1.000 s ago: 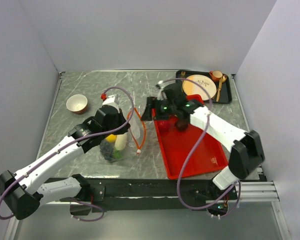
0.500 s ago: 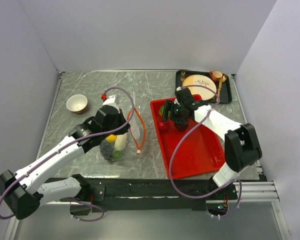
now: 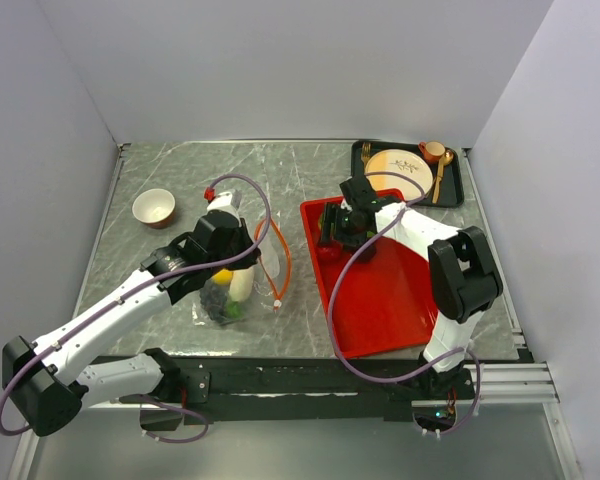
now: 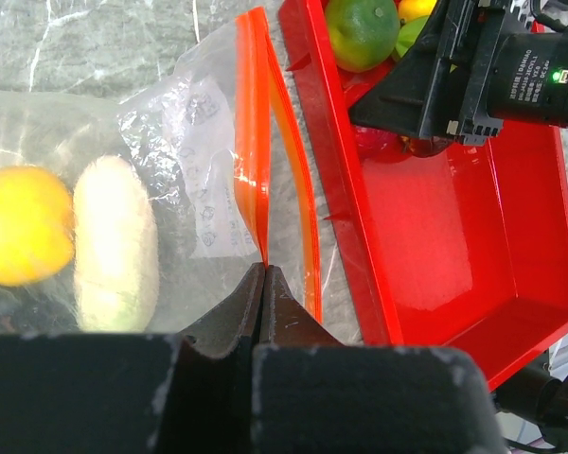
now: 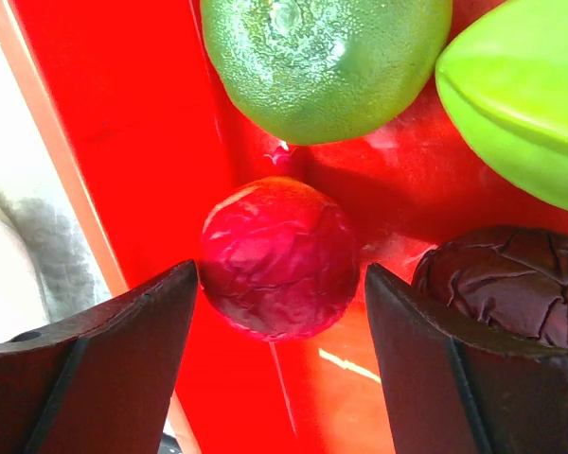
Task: Place the food in the zip-top bag and seal the zipper
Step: Pick up the fake fruit from the bin.
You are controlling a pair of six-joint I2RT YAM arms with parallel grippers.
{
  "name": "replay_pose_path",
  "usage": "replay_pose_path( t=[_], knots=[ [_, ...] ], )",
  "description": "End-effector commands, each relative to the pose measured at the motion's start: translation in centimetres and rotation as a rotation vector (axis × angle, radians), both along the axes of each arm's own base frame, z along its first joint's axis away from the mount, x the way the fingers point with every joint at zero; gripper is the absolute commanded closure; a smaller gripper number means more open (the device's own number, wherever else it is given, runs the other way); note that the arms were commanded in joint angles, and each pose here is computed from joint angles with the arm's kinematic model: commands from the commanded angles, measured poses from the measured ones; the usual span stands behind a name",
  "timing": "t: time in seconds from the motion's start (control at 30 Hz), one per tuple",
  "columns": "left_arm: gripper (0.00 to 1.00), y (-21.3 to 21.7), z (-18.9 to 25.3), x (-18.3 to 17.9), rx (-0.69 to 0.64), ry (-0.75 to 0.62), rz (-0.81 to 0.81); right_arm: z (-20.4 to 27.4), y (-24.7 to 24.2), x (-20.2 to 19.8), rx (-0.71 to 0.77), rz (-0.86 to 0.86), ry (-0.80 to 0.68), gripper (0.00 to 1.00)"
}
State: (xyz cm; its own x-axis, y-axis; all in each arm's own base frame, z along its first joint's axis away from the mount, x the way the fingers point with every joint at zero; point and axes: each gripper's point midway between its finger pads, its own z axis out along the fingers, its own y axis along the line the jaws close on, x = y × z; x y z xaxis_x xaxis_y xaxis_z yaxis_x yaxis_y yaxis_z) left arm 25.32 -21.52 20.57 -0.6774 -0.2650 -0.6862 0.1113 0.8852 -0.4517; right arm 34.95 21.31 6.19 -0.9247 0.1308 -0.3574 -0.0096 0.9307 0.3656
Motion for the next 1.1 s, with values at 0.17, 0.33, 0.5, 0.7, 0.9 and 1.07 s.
replay_pose_path(
  t=[0.17,0.33,0.5,0.7,0.9,1.07],
  knots=[
    [0.99,-0.2,1.2,0.4,-0.009,-0.024,0.006,0.1,0.5,0.4,0.038,0.022,-0.023,0.29],
    [0.99,0.0,1.1,0.2,-0.018,-0.026,0.011,-0.2,0.8,0.1,0.052,0.042,-0.012,0.43],
    [0.99,0.5,1.2,-0.1,-0.014,-0.025,0.027,-0.6,1.0,-0.2,0.071,0.056,0.001,0.59],
    [0.99,0.6,1.0,-0.3,-0.023,-0.024,0.027,0.5,0.7,-0.5,0.072,0.062,-0.038,0.64],
    [0.99,0.3,1.0,-0.2,-0.026,-0.024,0.019,3.3,-0.4,-0.4,0.038,0.049,-0.117,0.64],
    [0.99,0.2,1.1,-0.1,-0.022,-0.023,0.017,6.1,-1.2,-0.8,0.035,0.030,-0.185,0.64]
  ],
)
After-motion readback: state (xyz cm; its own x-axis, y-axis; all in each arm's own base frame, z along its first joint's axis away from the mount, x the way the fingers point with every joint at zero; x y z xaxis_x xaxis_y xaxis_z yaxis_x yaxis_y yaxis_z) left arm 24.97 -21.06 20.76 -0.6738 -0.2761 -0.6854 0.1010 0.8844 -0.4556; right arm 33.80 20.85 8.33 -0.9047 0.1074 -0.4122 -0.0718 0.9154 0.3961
